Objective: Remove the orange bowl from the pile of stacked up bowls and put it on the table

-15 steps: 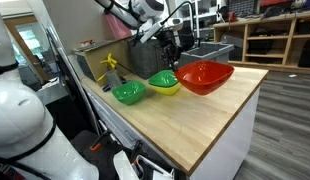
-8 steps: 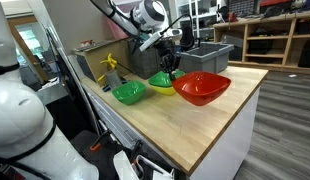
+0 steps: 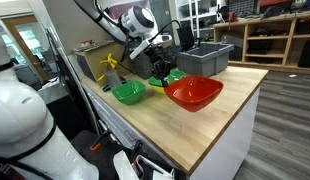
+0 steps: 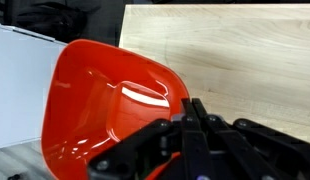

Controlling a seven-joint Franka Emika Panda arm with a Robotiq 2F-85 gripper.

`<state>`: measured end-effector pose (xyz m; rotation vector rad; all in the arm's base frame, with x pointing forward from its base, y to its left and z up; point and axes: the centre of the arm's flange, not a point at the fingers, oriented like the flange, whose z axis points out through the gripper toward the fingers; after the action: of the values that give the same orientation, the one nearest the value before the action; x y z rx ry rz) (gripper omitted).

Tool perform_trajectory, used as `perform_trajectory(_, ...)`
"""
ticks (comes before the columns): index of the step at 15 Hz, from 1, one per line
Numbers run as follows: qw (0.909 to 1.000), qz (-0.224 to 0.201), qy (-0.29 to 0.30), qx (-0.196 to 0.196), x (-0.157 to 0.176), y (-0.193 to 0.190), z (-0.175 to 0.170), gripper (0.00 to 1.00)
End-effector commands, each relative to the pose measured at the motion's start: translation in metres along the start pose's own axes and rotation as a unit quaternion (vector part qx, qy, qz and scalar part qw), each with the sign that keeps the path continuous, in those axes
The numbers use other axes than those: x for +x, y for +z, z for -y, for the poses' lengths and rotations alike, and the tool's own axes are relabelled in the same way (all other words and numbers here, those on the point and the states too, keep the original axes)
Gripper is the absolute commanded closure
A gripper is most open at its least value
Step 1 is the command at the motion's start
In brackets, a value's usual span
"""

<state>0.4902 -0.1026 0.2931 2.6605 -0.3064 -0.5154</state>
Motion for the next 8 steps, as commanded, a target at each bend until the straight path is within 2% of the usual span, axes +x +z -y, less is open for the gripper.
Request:
perform_trajectory(1,0.9994,-0.029,0.016,0.002,-0.047,0.008,0.010,0.99)
perform_trajectory(8,0.9977,-0.049,0.037,0.026,-0.078,0.031,0.014,0.99)
